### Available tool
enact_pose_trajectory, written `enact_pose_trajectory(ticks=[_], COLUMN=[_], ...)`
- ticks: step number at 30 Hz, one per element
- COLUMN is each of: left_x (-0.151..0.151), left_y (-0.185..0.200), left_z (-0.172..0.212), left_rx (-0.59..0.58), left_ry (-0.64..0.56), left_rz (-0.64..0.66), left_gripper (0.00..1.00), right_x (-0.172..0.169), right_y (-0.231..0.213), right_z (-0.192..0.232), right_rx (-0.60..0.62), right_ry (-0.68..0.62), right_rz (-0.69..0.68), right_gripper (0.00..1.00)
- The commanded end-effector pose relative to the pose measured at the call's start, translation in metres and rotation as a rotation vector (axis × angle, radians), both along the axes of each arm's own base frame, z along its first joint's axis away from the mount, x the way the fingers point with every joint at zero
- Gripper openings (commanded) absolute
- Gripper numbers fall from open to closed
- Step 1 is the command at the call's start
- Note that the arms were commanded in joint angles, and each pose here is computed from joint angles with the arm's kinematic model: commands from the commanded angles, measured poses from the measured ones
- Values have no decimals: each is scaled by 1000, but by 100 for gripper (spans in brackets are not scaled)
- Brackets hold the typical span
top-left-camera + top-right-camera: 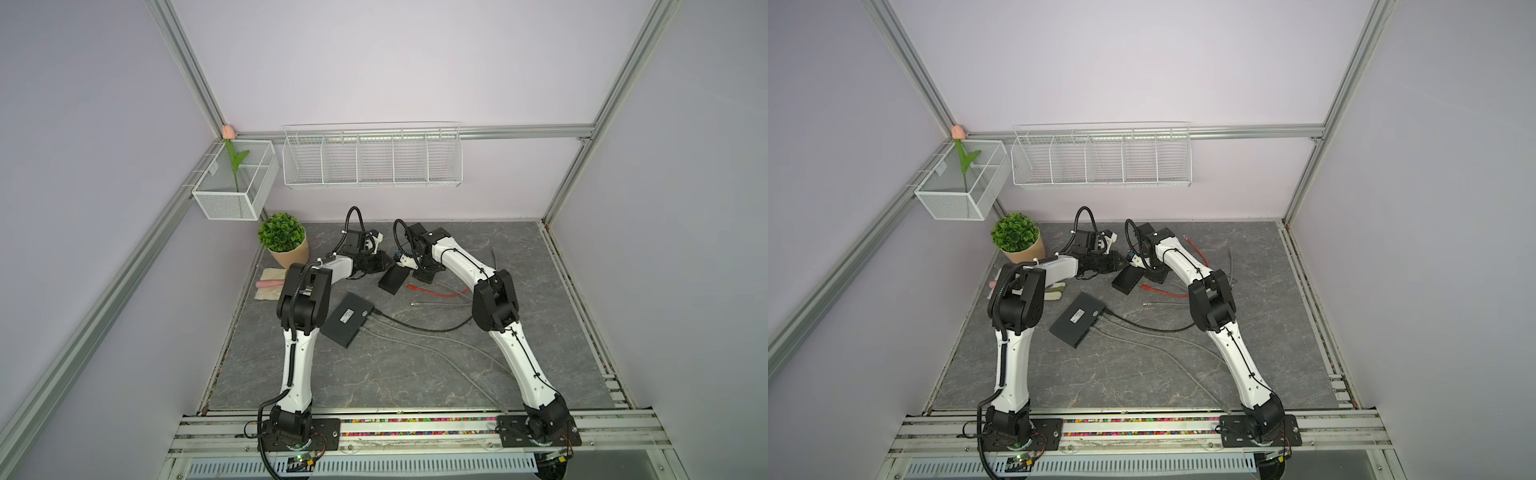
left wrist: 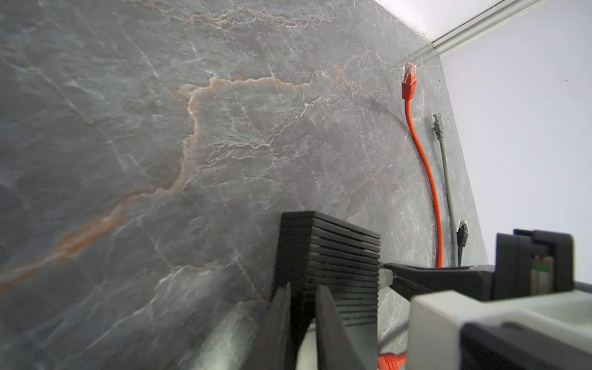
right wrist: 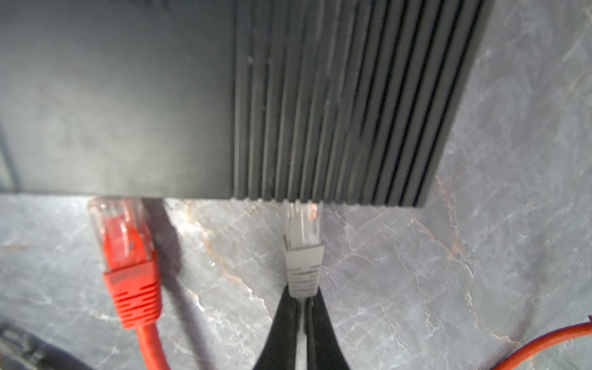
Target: Insert the plug into the switch port
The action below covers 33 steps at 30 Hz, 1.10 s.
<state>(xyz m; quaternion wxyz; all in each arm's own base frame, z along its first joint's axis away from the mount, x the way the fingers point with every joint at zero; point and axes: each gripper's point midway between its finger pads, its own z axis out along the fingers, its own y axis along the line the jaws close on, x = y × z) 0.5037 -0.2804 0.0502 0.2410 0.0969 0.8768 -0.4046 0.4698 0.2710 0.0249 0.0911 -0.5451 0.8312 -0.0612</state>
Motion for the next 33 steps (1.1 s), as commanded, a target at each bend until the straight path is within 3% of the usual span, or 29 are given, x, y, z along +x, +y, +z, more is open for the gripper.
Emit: enact_pose_trajectory(ticks=[1, 21, 33], left_x=[-8, -12, -20], left_y=[-10, -18, -21], left_z=[-5, -11, -17], left_rx=[-7, 18, 30], left_ry=[9, 8, 13], left_rz=[-33, -30, -37], left_gripper=[17, 17, 17], right_x=[1, -7, 13], right_y=[10, 29, 27], right_z=[4, 13, 27], right_rx=[39, 91, 118], right_ry=[-4, -5, -73], right_rz=[-8, 6, -43], right_gripper=[7, 7, 6])
